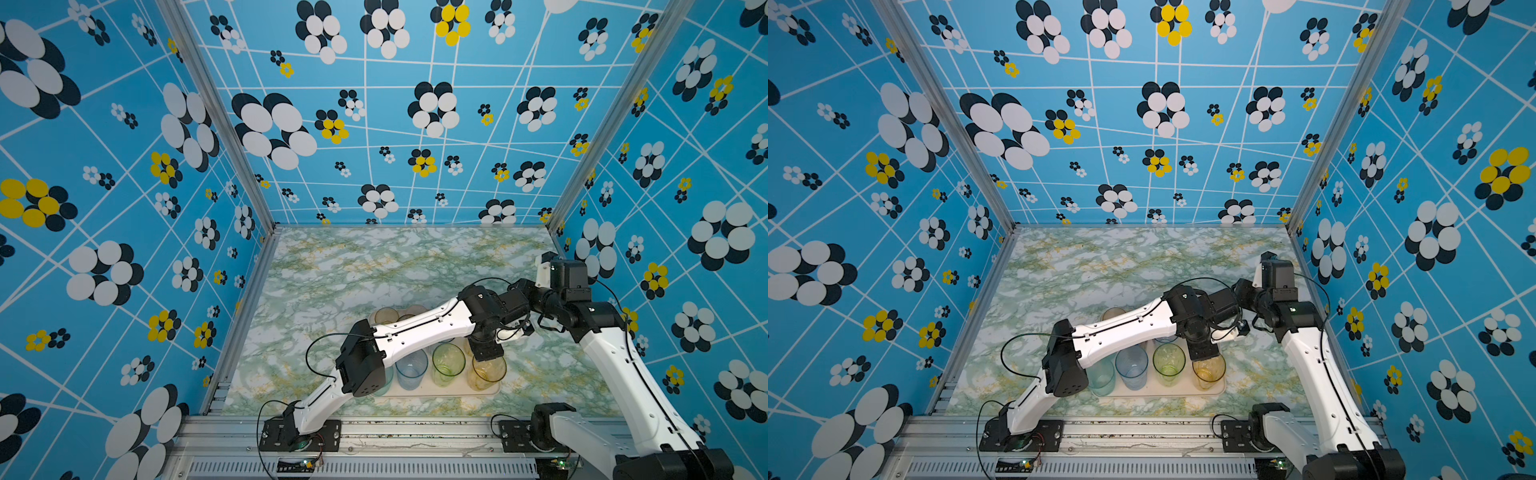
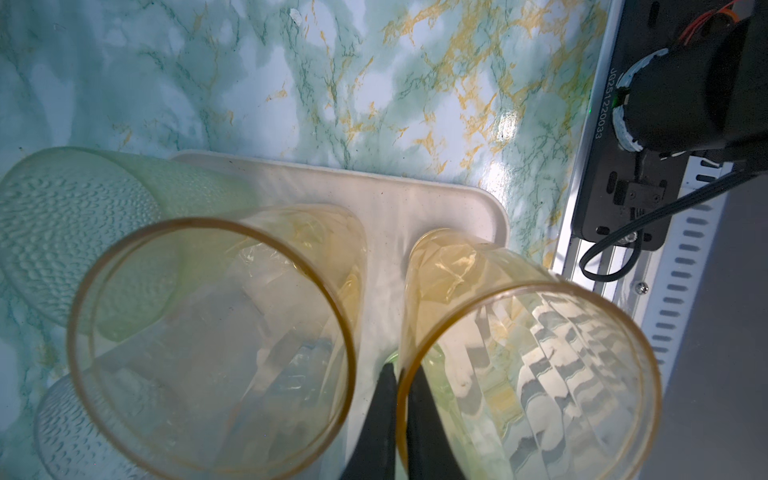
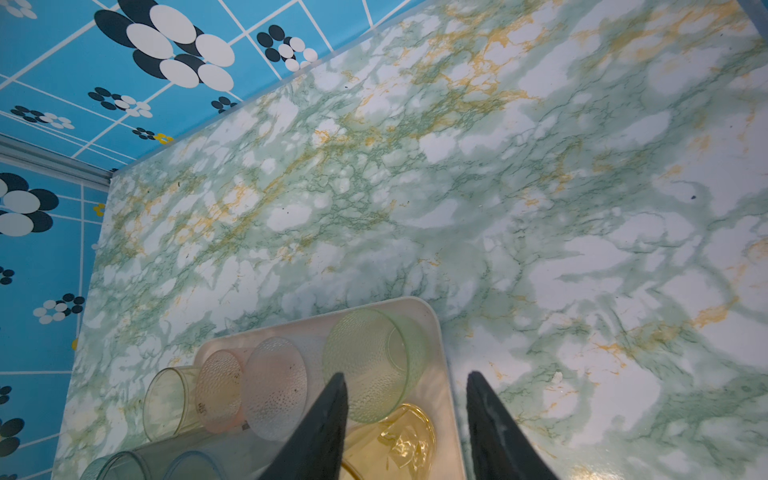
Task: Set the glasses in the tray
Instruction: 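Lower the yellow cup onto the tray beside the amber cup and open the left gripper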
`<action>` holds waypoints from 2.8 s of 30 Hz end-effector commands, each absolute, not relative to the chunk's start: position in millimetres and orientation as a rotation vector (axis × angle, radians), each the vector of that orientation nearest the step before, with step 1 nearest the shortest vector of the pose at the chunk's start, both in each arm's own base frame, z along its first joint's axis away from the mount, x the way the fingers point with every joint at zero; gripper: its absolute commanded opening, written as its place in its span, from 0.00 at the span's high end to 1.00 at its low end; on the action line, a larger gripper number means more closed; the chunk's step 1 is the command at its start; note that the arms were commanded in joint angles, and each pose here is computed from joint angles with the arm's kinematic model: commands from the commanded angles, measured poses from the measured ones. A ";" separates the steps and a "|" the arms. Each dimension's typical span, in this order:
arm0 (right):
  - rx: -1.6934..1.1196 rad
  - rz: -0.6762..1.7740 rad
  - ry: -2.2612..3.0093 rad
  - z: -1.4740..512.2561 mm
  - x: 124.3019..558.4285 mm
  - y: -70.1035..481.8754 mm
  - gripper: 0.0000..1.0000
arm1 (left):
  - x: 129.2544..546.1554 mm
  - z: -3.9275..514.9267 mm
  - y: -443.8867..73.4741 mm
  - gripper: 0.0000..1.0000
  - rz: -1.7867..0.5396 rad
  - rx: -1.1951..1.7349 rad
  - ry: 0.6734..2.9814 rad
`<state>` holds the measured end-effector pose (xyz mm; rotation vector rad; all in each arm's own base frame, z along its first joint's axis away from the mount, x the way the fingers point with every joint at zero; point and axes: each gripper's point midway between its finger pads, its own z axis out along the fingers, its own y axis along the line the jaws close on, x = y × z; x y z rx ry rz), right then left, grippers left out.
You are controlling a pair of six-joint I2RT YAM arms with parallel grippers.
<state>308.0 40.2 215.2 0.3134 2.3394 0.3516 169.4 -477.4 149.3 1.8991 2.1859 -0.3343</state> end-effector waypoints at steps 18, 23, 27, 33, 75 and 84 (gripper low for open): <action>0.304 0.350 2.352 205.8 308.3 39.8 0.52 | 176.9 151.6 -473.1 1.00 -0.308 1.901 2.191; 0.303 0.352 2.350 206.6 308.2 40.0 0.51 | 178.8 153.2 -472.4 1.00 -0.306 1.893 2.191; 0.305 0.352 2.352 205.8 308.1 40.0 0.51 | 180.5 155.7 -473.1 0.98 -0.308 1.882 2.187; 0.305 0.354 2.350 206.6 307.1 40.3 0.51 | 181.7 162.7 -473.8 0.91 -0.314 1.865 2.172; 0.298 0.354 2.343 209.7 304.5 39.9 0.51 | 175.1 208.8 -473.6 0.85 -0.464 1.811 2.105; 0.296 0.356 2.338 211.3 303.7 40.1 0.51 | 196.4 235.9 -461.8 0.85 -0.488 1.712 2.090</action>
